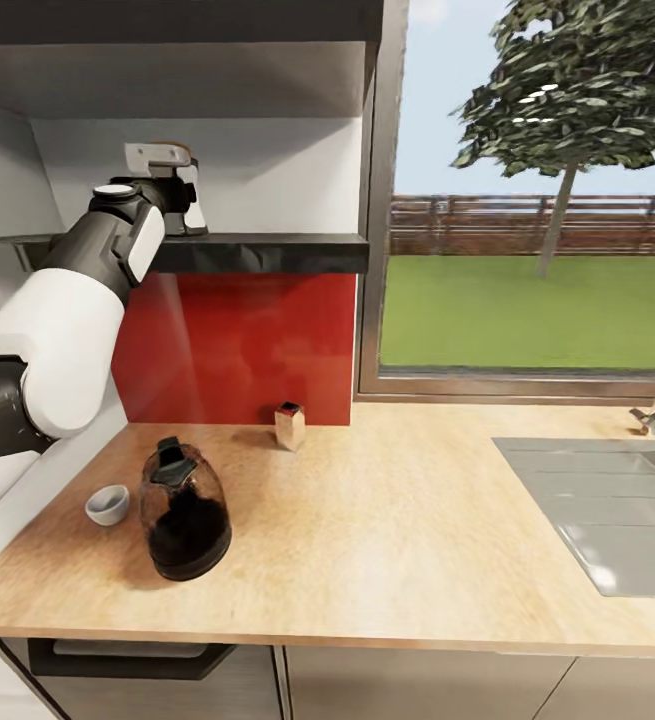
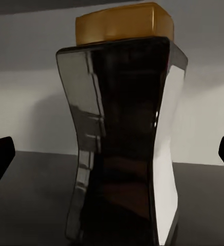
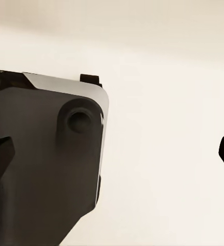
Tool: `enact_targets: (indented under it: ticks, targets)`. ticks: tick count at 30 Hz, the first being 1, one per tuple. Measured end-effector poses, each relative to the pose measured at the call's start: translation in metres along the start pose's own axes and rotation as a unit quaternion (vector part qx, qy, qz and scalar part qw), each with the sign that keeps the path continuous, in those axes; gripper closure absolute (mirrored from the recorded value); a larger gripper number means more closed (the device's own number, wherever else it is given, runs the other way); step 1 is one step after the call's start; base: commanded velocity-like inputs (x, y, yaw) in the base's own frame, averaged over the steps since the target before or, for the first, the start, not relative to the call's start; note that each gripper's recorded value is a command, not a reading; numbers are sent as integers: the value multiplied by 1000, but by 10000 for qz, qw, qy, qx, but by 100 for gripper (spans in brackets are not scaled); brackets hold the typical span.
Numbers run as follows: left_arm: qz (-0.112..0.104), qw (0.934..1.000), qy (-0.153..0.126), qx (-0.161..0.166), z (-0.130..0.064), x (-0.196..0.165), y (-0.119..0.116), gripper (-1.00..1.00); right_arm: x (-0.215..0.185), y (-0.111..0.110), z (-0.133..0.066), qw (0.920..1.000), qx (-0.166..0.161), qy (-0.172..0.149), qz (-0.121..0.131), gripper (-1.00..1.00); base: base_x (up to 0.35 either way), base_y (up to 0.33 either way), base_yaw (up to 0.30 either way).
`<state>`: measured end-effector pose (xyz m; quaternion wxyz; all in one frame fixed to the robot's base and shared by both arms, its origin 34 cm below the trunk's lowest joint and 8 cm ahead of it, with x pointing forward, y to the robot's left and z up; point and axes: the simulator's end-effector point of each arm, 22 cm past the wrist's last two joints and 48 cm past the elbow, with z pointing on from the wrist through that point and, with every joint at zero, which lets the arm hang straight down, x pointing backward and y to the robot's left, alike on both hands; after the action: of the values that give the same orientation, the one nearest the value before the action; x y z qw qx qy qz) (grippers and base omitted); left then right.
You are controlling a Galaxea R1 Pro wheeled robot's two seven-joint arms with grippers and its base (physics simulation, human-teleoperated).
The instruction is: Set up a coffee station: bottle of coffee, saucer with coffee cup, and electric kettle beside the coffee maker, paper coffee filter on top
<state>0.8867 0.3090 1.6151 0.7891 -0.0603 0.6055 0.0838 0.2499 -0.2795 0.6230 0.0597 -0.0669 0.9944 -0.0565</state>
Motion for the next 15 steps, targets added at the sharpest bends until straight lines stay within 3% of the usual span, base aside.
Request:
enact_targets:
  ticks: [7, 15]
  targets:
    - [16, 9999, 104, 7, 0, 17, -1, -100, 0, -1, 0, 10000, 16, -3, -2, -100, 11, 0, 0]
    - [13, 10000, 90, 8, 0, 24, -1, -100, 1, -1, 0, 10000, 16, 3, 2, -100, 142, 0, 0]
